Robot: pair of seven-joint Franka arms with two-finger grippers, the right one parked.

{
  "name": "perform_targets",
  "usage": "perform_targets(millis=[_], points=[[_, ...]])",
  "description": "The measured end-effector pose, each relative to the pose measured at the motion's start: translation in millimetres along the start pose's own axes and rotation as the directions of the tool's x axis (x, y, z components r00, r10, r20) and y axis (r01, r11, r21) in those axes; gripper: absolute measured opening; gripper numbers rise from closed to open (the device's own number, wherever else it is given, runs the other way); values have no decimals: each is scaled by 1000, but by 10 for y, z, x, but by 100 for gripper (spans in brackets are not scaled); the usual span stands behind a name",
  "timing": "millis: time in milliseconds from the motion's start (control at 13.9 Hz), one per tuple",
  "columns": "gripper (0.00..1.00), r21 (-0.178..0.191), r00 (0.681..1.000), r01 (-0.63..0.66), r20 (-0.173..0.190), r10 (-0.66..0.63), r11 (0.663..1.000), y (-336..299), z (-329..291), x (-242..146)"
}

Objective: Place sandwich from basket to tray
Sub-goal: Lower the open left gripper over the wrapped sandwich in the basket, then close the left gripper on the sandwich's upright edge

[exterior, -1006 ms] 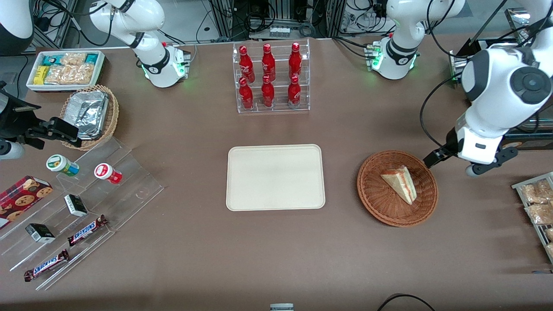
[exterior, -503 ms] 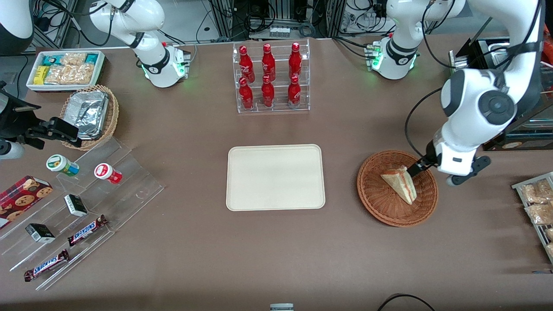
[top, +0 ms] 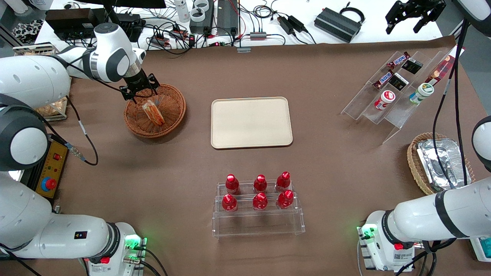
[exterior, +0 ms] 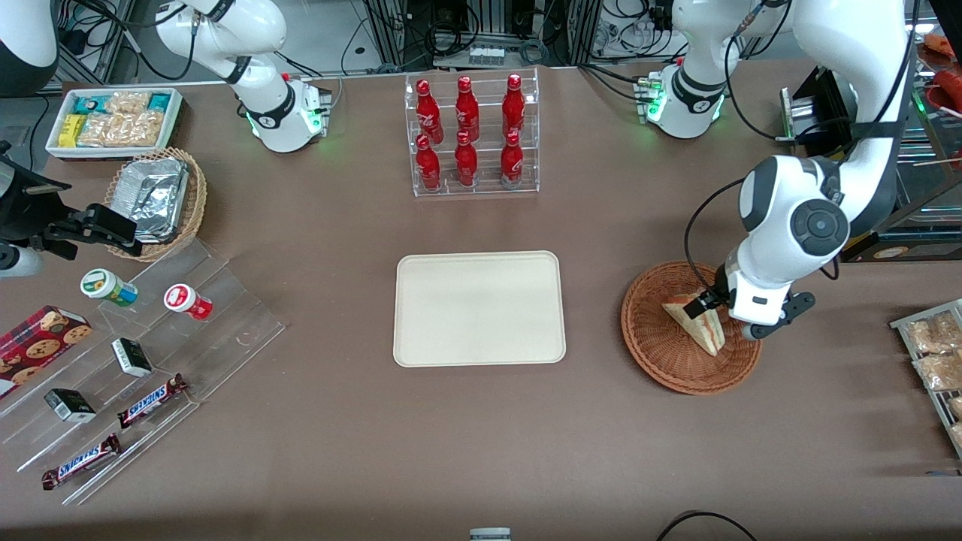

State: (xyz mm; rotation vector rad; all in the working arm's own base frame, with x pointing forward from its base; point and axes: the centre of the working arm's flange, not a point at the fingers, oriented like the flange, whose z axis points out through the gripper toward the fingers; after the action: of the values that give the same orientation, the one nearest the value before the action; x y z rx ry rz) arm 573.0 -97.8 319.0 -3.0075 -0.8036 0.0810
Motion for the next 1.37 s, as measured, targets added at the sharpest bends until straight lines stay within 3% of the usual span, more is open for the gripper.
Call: perform_targets(millis=[719, 1150, 1365], points=[[98, 32, 998, -1, 57, -1, 999, 20, 554, 26], [38, 38, 998, 2, 63, -4, 999, -3, 599, 33], [26, 38, 998, 2, 63, -5, 999, -5, 598, 35]])
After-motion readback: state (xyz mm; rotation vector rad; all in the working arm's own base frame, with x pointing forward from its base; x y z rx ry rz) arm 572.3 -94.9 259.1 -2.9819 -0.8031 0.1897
